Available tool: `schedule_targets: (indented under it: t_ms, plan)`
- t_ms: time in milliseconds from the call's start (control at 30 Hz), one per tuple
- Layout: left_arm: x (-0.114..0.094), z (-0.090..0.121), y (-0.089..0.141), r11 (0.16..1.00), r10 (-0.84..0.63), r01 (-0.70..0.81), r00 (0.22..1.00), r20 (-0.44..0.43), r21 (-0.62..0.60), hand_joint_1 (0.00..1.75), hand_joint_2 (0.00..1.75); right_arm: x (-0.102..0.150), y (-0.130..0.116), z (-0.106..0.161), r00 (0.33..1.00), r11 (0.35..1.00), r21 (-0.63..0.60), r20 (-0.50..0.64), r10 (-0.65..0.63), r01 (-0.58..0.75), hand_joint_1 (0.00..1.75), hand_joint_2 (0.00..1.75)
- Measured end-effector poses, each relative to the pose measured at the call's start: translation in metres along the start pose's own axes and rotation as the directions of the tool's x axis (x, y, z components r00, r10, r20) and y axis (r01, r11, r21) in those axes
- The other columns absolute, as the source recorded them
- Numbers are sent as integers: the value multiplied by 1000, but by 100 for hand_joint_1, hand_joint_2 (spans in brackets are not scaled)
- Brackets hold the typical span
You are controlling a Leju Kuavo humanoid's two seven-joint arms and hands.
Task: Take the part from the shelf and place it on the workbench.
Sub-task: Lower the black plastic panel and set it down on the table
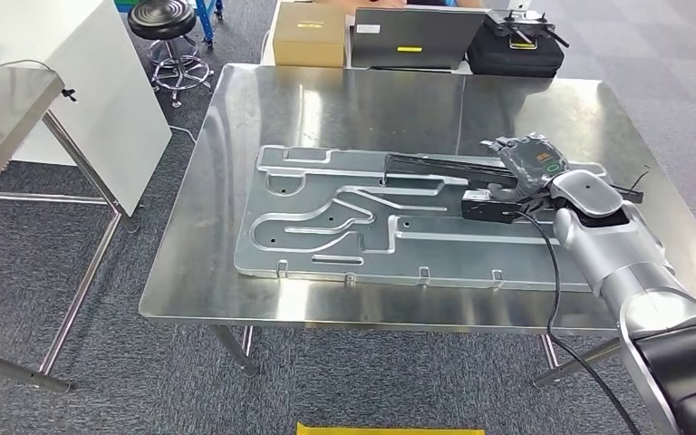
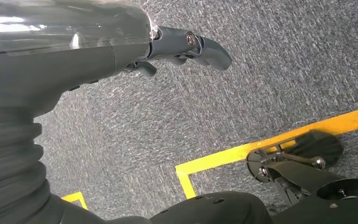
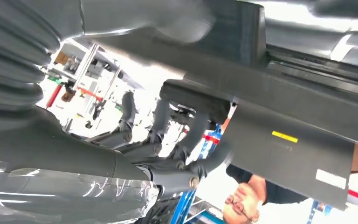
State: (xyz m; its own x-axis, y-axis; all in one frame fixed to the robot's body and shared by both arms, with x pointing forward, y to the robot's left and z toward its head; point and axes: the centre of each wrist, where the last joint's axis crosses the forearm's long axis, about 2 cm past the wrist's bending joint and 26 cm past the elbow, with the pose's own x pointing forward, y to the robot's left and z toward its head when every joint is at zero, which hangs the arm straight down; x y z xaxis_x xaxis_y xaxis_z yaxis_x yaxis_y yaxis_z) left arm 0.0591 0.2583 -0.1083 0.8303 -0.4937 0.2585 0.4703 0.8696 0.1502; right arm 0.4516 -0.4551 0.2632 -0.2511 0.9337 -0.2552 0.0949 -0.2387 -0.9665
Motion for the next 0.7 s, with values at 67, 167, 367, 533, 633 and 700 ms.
schedule_targets:
  t_ms: [67,167,367,533,633,700]
  plan:
    - [0,0,0,1000,3,-3,1000,-2,5,0,131,0,2,0,1000,1000,3,-1,-6,6,0,0]
    - [-1,0,-1,1000,5,-5,1000,-3,6,0,0,-2,-2,-1,1000,1000,-5,-5,-8,8,0,0]
    - [-3,0,1,1000,6,-6,1000,-17,9,0,0,-2,-4,-2,1000,1000,-10,-8,-18,18,0,0]
    - [0,0,3,1000,12,-11,1000,-20,22,0,0,-1,0,-1,1000,1000,-3,-4,-31,30,0,0]
    - [0,0,3,999,18,-16,999,-40,37,0,0,-1,1,-1,999,999,-8,-6,-42,42,0,0]
    - [1,0,2,999,24,-22,998,-56,41,0,0,-2,0,-1,998,998,-18,-16,-52,52,0,0]
